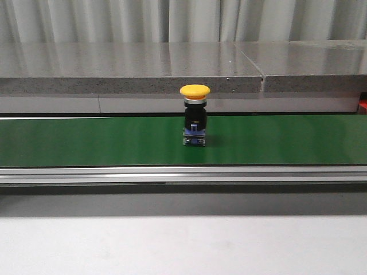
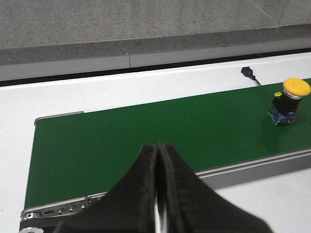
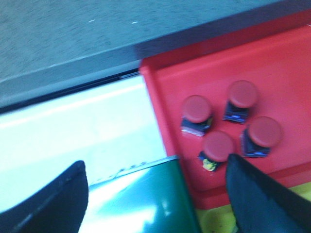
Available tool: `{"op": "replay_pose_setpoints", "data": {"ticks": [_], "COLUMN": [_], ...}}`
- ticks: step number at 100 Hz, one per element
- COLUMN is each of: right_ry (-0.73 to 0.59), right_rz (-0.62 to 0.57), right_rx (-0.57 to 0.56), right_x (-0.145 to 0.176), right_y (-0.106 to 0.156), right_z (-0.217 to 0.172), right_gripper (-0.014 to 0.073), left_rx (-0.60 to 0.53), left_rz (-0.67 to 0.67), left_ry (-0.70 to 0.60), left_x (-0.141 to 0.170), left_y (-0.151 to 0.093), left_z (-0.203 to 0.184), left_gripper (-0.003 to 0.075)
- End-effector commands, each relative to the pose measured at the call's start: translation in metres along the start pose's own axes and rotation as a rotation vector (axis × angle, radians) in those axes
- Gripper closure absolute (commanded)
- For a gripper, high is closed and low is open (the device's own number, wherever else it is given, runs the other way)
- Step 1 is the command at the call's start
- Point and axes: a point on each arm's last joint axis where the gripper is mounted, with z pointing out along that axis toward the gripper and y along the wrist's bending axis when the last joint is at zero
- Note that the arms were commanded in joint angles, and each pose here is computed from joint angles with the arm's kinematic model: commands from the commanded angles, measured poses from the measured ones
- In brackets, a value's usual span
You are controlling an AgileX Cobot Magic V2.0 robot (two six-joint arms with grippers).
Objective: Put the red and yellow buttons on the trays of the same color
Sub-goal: 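Grasp the yellow button on the belt with the right gripper, lift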
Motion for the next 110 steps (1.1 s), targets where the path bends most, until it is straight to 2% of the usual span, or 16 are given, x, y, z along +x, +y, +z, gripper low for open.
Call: {"op": "replay_pose_setpoints", "data": {"ticks": [1, 18, 38, 71, 93, 110], "right_ry": [-0.070, 0.029, 0.153, 0.345, 0.389, 0.388], "right_rz": [-0.094, -0.276, -0.426, -0.725, -0.804, -0.824], "right_rx": [-0.048, -0.191, -0.349, -0.504, -0.609, -0.642], "right_x": [-0.008, 0.007, 0.027, 0.049, 0.064, 0.071], "right_y": [0.019, 0.061, 0.109, 0.162, 0.186, 0.197], "right_z": [-0.026, -0.028, -0.025, -0.013, -0.003, 0.016], "right_gripper": [0.0013, 0.0013, 0.0013, 0.0013, 0.0013, 0.0013], "left_rx": [0.006, 0.006, 0.006, 0.006, 0.006, 0.006], "left_rz": [-0.010, -0.010, -0.010, -0.010, -0.010, -0.010], "left_ry": [-0.088, -0.088, -0.088, -0.088, -0.088, -0.088], "left_x": [-0.013, -0.013, -0.013, -0.013, -0.013, -0.013], "left_y": [-0.001, -0.001, -0.001, -0.001, -0.001, -0.001], "left_z": [-0.004, -0.004, -0.004, -0.004, -0.004, -0.004], "left_gripper": [0.0741, 0.0741, 0.0741, 0.0741, 0.0741, 0.0741]}}
